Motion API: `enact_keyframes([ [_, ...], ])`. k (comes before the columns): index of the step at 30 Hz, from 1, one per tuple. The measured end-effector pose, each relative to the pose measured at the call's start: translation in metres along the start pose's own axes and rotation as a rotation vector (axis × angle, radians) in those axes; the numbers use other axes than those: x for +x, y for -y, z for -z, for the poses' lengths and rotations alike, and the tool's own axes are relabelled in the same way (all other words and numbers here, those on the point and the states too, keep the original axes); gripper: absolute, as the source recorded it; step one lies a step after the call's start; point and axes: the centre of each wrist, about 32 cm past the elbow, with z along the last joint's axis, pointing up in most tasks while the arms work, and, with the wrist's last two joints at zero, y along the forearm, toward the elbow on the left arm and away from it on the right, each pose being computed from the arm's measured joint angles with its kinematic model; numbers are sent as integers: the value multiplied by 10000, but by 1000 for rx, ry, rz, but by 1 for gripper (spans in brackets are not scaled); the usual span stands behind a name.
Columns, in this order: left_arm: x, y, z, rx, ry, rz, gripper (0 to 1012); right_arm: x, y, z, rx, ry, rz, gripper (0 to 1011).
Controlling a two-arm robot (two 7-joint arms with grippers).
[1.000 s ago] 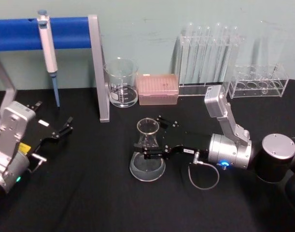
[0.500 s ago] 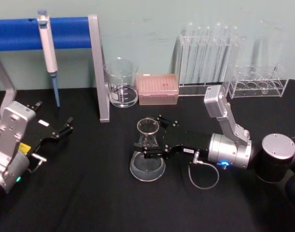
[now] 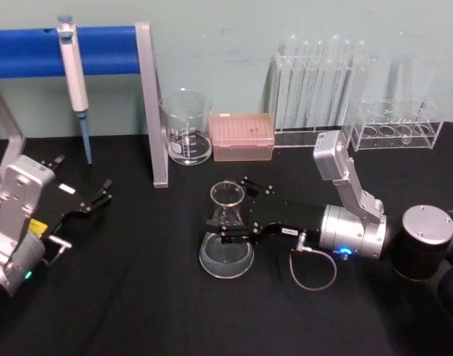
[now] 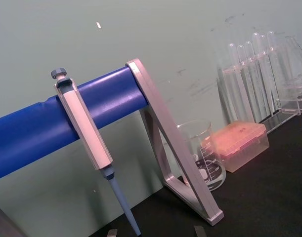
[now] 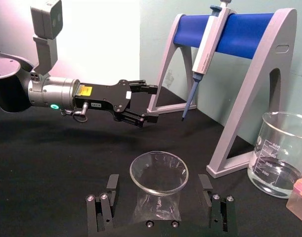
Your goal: Grasp the erlenmeyer flask with one hand, shake it three times, then place it back.
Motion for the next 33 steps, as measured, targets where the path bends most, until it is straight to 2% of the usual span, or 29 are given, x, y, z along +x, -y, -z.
enact_keyframes([
  [7,0,0,0,0,0,0,1001,0,0,0,0,-1,0,977],
  [13,0,0,0,0,0,0,1001,0,0,0,0,-1,0,837],
  [14,0,0,0,0,0,0,1001,0,0,0,0,-1,0,787],
  [17,0,0,0,0,0,0,1001,0,0,0,0,-1,0,735],
  [18,0,0,0,0,0,0,1001,0,0,0,0,-1,0,669],
  [21,0,0,0,0,0,0,1001,0,0,0,0,-1,0,565],
  [24,0,0,0,0,0,0,1001,0,0,0,0,-1,0,507],
  [25,0,0,0,0,0,0,1001,0,0,0,0,-1,0,460],
  [33,0,0,0,0,0,0,1001,0,0,0,0,-1,0,450],
])
